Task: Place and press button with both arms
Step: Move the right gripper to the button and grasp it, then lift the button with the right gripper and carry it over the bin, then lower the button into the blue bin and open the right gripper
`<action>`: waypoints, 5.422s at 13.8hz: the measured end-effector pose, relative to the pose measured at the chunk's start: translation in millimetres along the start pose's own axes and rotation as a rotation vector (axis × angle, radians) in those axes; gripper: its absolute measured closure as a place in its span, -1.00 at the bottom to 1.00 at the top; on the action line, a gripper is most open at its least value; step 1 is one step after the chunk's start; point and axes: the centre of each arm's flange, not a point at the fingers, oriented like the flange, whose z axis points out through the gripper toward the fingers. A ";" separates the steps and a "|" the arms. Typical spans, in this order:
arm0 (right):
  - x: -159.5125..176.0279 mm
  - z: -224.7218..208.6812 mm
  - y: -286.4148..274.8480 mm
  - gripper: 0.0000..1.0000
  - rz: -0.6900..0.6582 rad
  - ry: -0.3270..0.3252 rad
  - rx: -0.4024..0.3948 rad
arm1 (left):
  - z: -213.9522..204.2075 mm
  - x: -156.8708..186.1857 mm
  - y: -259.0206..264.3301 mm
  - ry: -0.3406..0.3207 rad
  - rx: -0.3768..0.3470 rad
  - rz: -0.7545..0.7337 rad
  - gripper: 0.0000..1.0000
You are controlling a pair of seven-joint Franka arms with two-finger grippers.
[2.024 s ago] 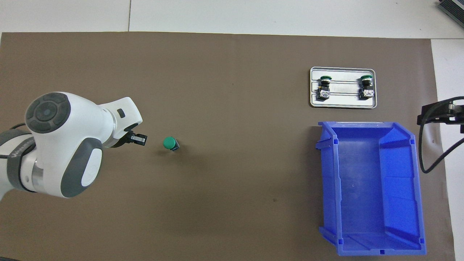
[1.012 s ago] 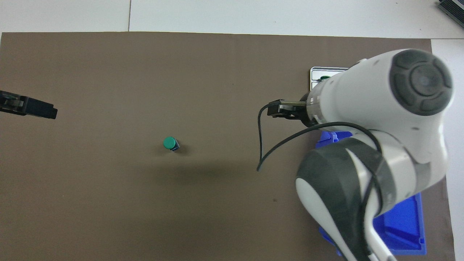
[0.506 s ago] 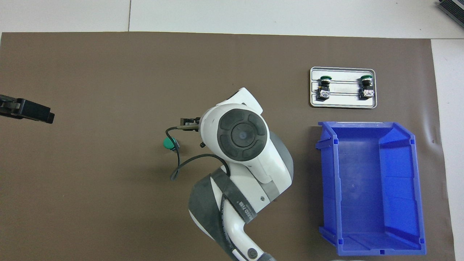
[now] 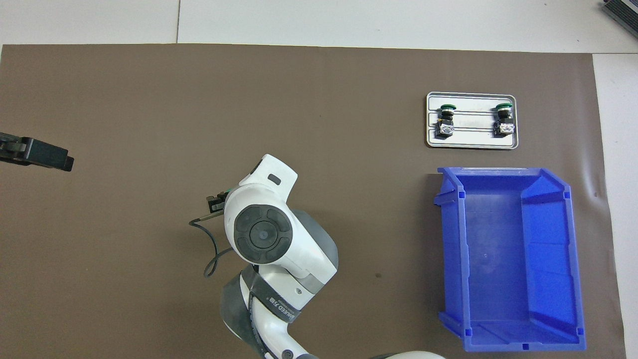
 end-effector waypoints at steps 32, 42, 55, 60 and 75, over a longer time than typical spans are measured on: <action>-33.8 70.6 -34.8 -0.60 -0.164 0.072 -0.023 | 3.8 -0.6 0.0 -0.008 -0.001 -0.001 -1.00; -42.6 68.3 -46.2 0.30 -0.216 0.048 -0.080 | 3.8 -0.6 0.0 -0.008 -0.001 -0.001 -1.00; 84.2 -157.8 143.8 0.30 0.089 0.121 -0.165 | 3.8 -0.6 0.0 -0.008 -0.001 -0.001 -1.00; 55.2 -206.3 291.0 0.30 0.055 0.009 -0.242 | 3.8 -0.6 0.0 -0.008 -0.001 -0.001 -1.00; -102.6 -167.0 529.2 0.30 0.050 -0.138 -0.184 | 3.8 -0.6 0.0 -0.008 -0.001 -0.001 -1.00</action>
